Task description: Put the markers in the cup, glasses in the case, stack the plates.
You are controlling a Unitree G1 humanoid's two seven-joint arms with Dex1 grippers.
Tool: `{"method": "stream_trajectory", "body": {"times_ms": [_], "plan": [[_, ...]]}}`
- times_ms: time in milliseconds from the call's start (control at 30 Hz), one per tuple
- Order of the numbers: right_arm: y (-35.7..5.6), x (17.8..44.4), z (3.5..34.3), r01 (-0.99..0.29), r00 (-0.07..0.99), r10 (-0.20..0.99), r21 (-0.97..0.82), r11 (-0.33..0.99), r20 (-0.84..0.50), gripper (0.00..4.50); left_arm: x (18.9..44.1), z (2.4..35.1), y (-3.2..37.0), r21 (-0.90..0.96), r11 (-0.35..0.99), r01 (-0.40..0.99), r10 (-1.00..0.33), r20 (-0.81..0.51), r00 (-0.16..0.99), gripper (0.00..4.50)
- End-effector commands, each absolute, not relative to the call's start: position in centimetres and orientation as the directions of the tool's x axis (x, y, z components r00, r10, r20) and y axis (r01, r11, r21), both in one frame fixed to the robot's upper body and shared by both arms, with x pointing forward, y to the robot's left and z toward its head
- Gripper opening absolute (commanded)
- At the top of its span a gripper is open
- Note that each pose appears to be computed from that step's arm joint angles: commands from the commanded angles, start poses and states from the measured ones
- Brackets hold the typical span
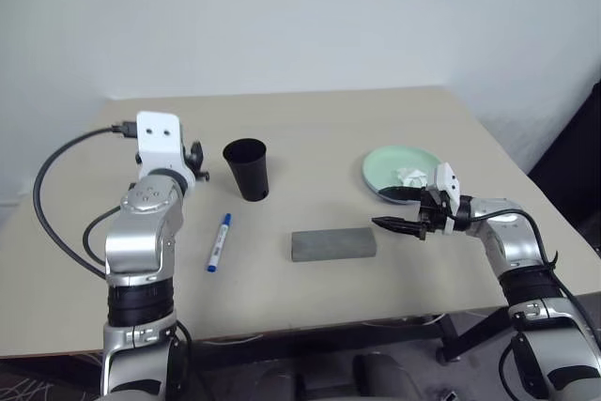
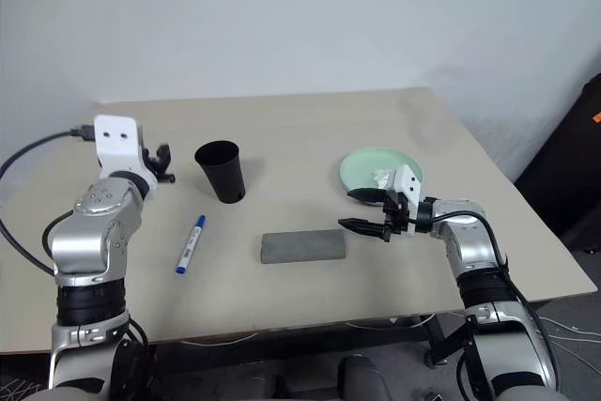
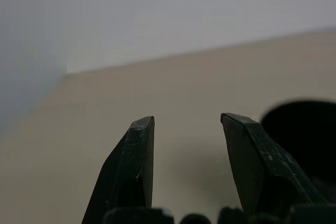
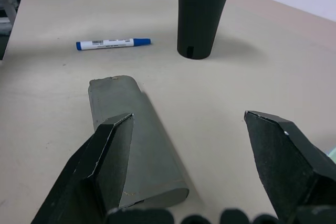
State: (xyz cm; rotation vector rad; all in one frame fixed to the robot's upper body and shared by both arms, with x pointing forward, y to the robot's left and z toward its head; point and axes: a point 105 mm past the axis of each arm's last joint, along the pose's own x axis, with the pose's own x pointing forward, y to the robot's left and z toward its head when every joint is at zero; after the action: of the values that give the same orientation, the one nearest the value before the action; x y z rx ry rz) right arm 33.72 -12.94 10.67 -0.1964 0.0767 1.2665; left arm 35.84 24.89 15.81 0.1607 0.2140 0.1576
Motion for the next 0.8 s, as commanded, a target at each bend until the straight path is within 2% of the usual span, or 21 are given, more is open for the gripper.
{"method": "stream_trajectory", "body": {"times_ms": [33,200,367,733,767,800], "plan": [[-12.6,34.1,12.1,-0.952,0.288,0.946,-0.147,0.267,-0.146,3.66,34.2,15.2,25.4,0.17,0.975,-0.142,0.186,-0.279,0.942,2.06],[-12.5,34.2,12.1,-0.955,0.281,0.947,-0.147,0.26,-0.153,3.66,32.6,10.9,24.5,0.136,0.987,-0.087,0.142,-0.464,0.874,2.06],[-12.4,34.1,12.0,-0.955,0.28,0.948,-0.146,0.258,-0.154,3.66,31.8,8.2,23.0,0.09,0.995,-0.031,0.077,-0.567,0.82,2.06],[-12.7,33.9,11.8,-0.949,0.3,0.942,-0.145,0.279,-0.152,3.66,30.8,5.4,22.2,0.057,0.998,0.002,0.036,-0.656,0.754,2.06],[-12.7,33.9,11.7,-0.949,0.302,0.941,-0.145,0.281,-0.152,3.66,30.9,5.4,22.1,0.057,0.998,0.003,0.035,-0.656,0.754,1.7],[-12.7,33.9,11.7,-0.948,0.303,0.941,-0.146,0.282,-0.153,3.66,30.9,5.4,22.1,0.057,0.998,0.004,0.035,-0.655,0.755,1.55]]}}
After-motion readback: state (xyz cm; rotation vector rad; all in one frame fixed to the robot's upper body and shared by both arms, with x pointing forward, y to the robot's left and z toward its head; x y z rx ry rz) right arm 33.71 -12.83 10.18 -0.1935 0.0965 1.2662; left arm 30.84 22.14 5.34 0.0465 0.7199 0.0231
